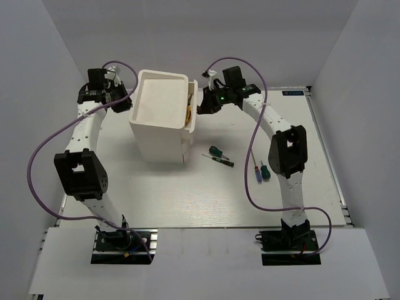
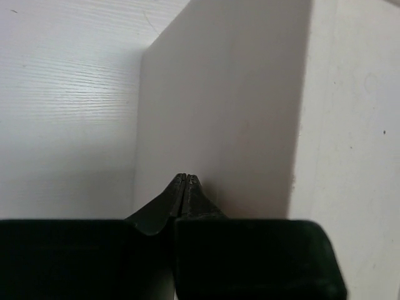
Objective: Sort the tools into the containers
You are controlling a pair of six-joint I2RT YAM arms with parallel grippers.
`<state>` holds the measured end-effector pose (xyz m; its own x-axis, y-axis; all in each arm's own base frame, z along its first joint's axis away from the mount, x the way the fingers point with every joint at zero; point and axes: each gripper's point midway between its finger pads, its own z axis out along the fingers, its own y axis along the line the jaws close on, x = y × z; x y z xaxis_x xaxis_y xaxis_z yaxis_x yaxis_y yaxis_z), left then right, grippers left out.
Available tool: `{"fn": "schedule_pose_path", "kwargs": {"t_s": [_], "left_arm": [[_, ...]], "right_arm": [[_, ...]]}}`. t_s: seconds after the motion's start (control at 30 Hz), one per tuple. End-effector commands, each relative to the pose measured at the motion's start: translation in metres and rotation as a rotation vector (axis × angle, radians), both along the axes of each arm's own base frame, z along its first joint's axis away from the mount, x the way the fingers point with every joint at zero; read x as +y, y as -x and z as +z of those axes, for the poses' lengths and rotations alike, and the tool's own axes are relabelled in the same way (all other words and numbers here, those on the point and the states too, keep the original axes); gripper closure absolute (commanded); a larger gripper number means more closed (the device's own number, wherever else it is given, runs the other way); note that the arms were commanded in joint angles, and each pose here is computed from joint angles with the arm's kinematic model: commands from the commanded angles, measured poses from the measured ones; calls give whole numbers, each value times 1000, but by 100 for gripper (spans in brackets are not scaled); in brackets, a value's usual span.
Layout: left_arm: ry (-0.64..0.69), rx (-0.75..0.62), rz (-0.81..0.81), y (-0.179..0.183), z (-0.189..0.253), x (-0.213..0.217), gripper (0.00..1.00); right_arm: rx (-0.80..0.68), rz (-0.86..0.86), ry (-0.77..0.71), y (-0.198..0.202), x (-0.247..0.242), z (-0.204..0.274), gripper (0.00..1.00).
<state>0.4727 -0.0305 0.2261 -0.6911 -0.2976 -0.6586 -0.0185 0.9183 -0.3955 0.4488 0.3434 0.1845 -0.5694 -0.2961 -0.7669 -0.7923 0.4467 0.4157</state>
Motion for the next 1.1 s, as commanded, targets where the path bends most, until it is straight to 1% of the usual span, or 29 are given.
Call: {"fn": "schedule_pose_path", "kwargs": {"t_s": [0.0,0.13,0.33,0.37,0.4,0.43,0.47,0.5,0.53,0.57,0.6,0.63,0.67,0.7,0.73,0.77,0.8,0.87,0.93,0.97,1.07], "left_arm": [[87,31,-170,31,7,-52,90],[100,30,-168,33,9,-57,90],[94,30,-161,35,8,-56,90],[83,33,-136,33,7,-52,86],[67,34,-119,32,9,-48,80],[67,64,-82,35,5,-45,73],[44,67,-27,32,5,-32,66],[30,64,14,34,10,-26,46],[19,69,75,36,12,-14,37],[-32,36,145,37,23,4,33],[-38,24,173,39,28,8,31],[-47,9,197,40,34,16,29],[-46,-2,222,42,39,21,27],[-45,-9,231,43,40,25,27],[-45,-9,231,45,40,25,27],[-24,-16,229,47,42,24,26],[-14,-16,217,47,42,22,26],[-7,13,209,51,31,19,26],[-7,13,209,53,29,19,24],[0,10,215,56,31,19,24],[-7,11,232,59,30,24,23]], "right_arm": [[-89,148,-119,27,55,45,100],[-104,168,-94,39,67,45,100],[-89,159,-64,43,69,36,100],[-84,155,-61,43,67,35,100],[-106,137,-45,39,64,37,100],[-103,131,-31,40,61,34,100],[-105,118,-16,39,56,33,100],[-113,75,25,35,46,27,94],[-130,62,44,32,38,25,85],[-168,24,57,27,25,36,61],[-175,25,56,27,21,35,55],[-155,61,100,35,12,6,51],[-157,79,86,35,2,8,43],[-143,99,90,40,-2,-3,36],[-168,146,101,42,-8,-15,33],[-160,198,65,50,-8,-19,30],[-206,247,62,51,-10,-27,25],[-231,323,2,59,-4,-26,21],[-304,388,-4,56,1,-35,20],[-317,419,-27,58,4,-37,20],[-375,426,-46,42,15,-35,20]]}}
